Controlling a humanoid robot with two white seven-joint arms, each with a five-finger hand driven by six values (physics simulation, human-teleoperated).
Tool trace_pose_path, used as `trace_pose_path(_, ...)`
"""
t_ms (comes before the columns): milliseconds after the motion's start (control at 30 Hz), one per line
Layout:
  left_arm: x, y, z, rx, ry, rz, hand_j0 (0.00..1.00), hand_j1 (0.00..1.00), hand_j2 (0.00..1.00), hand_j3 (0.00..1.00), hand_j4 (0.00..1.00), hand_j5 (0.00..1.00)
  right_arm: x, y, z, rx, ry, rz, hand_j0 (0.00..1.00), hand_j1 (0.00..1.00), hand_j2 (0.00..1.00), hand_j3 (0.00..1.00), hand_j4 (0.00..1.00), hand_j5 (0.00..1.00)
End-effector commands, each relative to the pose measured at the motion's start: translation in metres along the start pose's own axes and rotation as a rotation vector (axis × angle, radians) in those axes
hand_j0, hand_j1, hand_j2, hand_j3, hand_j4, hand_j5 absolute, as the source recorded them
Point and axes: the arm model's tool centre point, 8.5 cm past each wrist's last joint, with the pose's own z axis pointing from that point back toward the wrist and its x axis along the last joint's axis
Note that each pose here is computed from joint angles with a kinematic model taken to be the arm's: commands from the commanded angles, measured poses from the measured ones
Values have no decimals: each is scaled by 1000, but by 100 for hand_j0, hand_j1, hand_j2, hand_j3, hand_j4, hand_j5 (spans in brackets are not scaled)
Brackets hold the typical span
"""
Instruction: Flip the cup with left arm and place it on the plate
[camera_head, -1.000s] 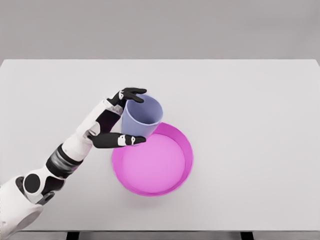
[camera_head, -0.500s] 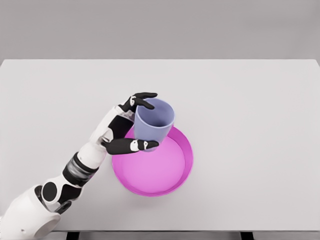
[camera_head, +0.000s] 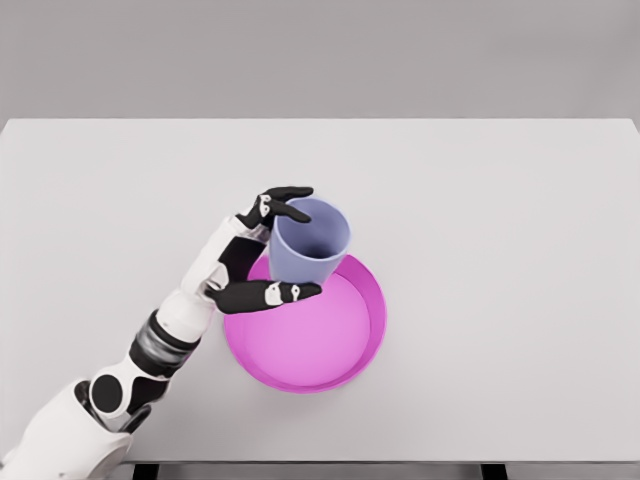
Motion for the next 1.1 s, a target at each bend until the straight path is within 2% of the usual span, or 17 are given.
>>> trace_pose_path(0, 0, -3, -2, -13, -5, -19, 51, 51, 51, 51, 51, 51, 0, 0, 0, 0, 0, 0, 100, 100, 100, 100, 100, 100)
trace_pose_path(133, -3, -9, 0, 19, -10, 13, 51, 51, 51, 51, 51, 51, 0, 0, 0, 0, 0, 0, 100, 100, 100, 100, 100, 100)
trace_pose_path(233, -4, -12, 0, 77, -26, 43, 51, 51, 51, 51, 51, 51, 0, 0, 0, 0, 0, 1, 100, 100, 100, 100, 100, 100)
trace_pose_path(667, -14, -19, 14, 98, 15, 65, 52, 52, 52, 52, 52, 52, 0, 0, 0, 0, 0, 0, 100, 100, 100, 100, 100, 100)
trace_pose_path(867, -13, -19, 14, 96, 16, 66, 75, 75, 75, 75, 75, 75, 0, 0, 0, 0, 0, 1, 100, 100, 100, 100, 100, 100)
trace_pose_path(1067, -12, -17, 15, 94, 17, 60, 83, 83, 83, 83, 83, 83, 0, 0, 0, 0, 0, 1, 100, 100, 100, 100, 100, 100)
